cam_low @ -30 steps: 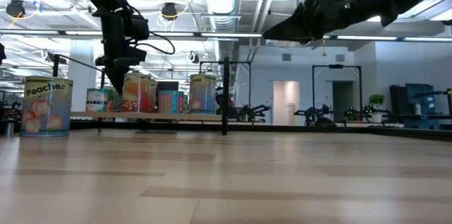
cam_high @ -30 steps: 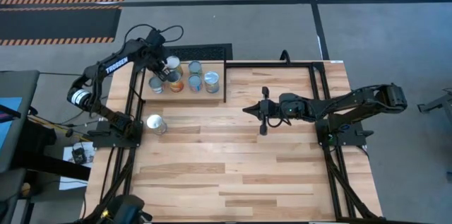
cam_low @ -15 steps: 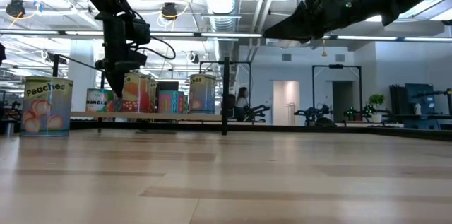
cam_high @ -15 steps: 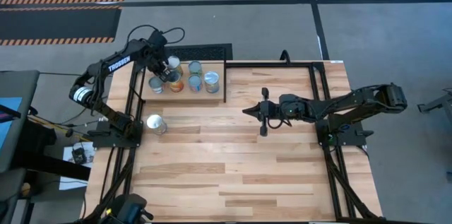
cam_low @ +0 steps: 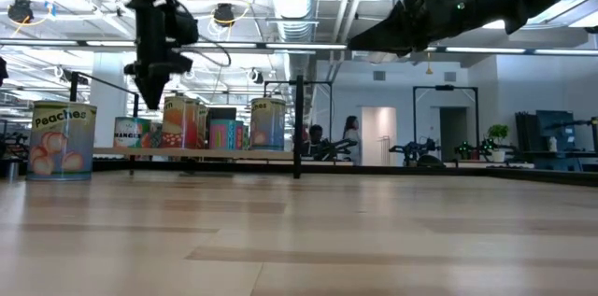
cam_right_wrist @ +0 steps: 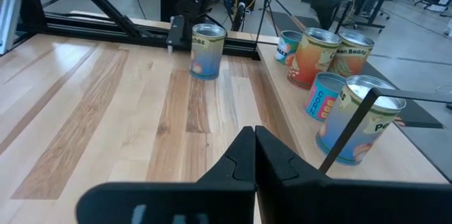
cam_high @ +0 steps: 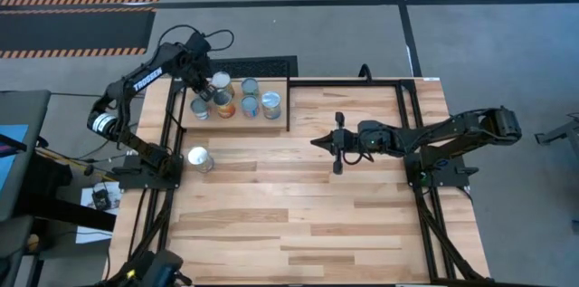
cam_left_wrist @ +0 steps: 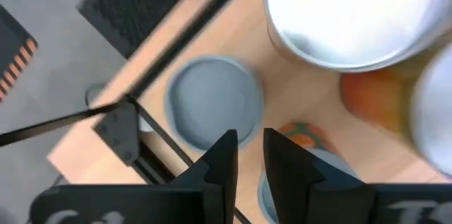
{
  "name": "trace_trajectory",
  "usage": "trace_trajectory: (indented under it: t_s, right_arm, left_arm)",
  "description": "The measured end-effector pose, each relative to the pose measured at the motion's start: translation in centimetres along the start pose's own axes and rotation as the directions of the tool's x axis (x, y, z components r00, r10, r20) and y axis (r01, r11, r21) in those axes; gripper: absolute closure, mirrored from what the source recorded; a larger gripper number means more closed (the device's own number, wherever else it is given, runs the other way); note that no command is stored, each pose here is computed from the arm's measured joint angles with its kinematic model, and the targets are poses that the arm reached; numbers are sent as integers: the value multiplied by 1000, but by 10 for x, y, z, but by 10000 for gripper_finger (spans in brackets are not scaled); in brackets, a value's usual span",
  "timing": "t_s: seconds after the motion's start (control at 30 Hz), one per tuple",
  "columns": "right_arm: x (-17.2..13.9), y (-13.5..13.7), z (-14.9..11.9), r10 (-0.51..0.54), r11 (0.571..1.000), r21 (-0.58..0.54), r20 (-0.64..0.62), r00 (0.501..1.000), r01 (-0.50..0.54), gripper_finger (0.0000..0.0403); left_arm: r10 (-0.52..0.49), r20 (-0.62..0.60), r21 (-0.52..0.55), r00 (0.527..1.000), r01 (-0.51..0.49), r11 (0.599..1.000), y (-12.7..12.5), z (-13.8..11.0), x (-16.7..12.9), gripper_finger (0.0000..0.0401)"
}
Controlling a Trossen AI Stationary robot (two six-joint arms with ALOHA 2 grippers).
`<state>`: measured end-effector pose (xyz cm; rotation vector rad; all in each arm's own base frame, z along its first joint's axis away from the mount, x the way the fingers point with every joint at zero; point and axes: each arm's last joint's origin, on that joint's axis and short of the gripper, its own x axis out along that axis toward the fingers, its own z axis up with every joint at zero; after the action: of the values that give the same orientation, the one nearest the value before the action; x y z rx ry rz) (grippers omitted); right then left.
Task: Pick and place cans onto a shelf
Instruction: Put the peaches on the shelf
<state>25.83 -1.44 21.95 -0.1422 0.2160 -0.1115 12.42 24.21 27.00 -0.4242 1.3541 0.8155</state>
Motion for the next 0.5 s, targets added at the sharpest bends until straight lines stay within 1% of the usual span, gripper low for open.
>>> trace_trajectory:
  t_s: [0.17, 0.23, 0.3, 0.37, 0.43, 0.5]
  right_arm:
    - [0, 0, -1, 1, 1000, -1, -6, 1000, -1, 391]
    - [0, 0, -1, 1, 1000, 0, 2, 1000, -1, 391]
    - [-2, 0, -3, 1, 1000, 2, 24, 1000, -1, 391]
    - [-4, 1, -6, 18, 1000, 3, 77, 997, -19, 391]
    - [-8, 2, -9, 50, 999, 2, 144, 988, -51, 394]
    - [-11, 1, -12, 58, 998, 1, 175, 983, -59, 397]
  left_arm:
    - [11, 134, 26, 991, -15, 1000, -8, -12, -38, 342]
    - [-12, 210, 44, 978, 3, 999, -16, -21, -55, 342]
    - [-52, 297, 79, 954, 30, 996, -27, -32, -71, 344]
    - [-93, 386, 123, 918, 49, 991, -40, -45, -85, 351]
    - [-155, 436, 193, 886, 76, 978, -56, -60, -94, 364]
    - [-224, 469, 256, 855, 111, 960, -70, -76, -102, 379]
